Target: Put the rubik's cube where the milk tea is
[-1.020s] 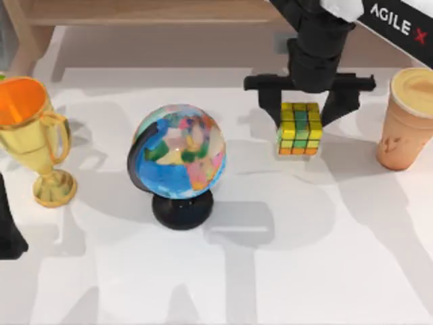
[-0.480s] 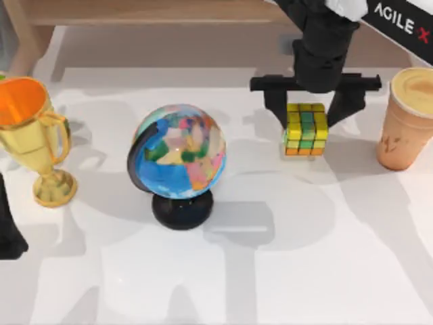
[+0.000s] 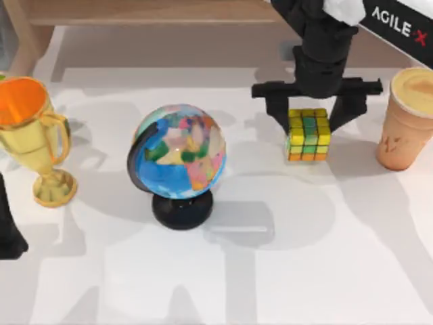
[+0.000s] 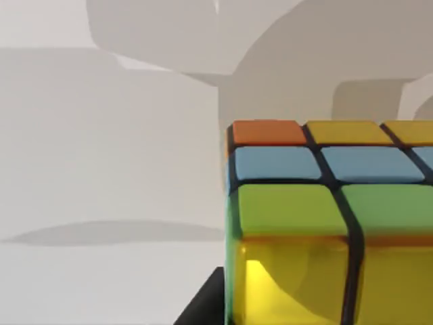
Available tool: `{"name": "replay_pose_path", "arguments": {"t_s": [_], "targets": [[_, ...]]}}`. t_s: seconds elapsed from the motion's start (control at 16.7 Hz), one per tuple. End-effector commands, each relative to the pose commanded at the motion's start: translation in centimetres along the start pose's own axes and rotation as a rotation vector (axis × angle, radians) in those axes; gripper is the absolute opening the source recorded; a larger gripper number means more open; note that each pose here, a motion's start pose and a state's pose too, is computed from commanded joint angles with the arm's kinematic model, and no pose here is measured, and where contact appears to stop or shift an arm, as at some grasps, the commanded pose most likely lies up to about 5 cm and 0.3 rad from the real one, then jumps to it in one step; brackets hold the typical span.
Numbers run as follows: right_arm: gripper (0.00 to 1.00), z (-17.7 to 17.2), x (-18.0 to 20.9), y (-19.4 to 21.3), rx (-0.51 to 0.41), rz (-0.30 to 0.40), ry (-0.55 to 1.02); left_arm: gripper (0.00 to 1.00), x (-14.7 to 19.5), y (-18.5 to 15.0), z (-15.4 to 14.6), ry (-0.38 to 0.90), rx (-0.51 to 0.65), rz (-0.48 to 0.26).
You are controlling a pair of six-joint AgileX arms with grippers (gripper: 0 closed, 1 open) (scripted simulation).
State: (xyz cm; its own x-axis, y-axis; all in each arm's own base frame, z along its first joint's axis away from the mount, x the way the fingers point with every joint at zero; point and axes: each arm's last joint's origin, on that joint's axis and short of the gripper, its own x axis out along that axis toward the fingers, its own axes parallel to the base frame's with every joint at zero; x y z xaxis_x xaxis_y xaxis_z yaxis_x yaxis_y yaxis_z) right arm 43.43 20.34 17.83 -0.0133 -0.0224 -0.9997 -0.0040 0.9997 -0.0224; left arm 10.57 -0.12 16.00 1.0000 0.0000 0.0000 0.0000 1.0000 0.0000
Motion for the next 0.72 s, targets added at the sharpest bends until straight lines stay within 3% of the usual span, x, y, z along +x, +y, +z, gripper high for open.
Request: {"name": "replay_pose_path", "arguments": {"t_s": [0.72], "targets": [[0.0, 0.21, -0.11, -0.25, 0.021, 0.042, -0.035, 1.0, 0.0, 0.0, 0.0, 0.0, 0.0, 0.0]]}}
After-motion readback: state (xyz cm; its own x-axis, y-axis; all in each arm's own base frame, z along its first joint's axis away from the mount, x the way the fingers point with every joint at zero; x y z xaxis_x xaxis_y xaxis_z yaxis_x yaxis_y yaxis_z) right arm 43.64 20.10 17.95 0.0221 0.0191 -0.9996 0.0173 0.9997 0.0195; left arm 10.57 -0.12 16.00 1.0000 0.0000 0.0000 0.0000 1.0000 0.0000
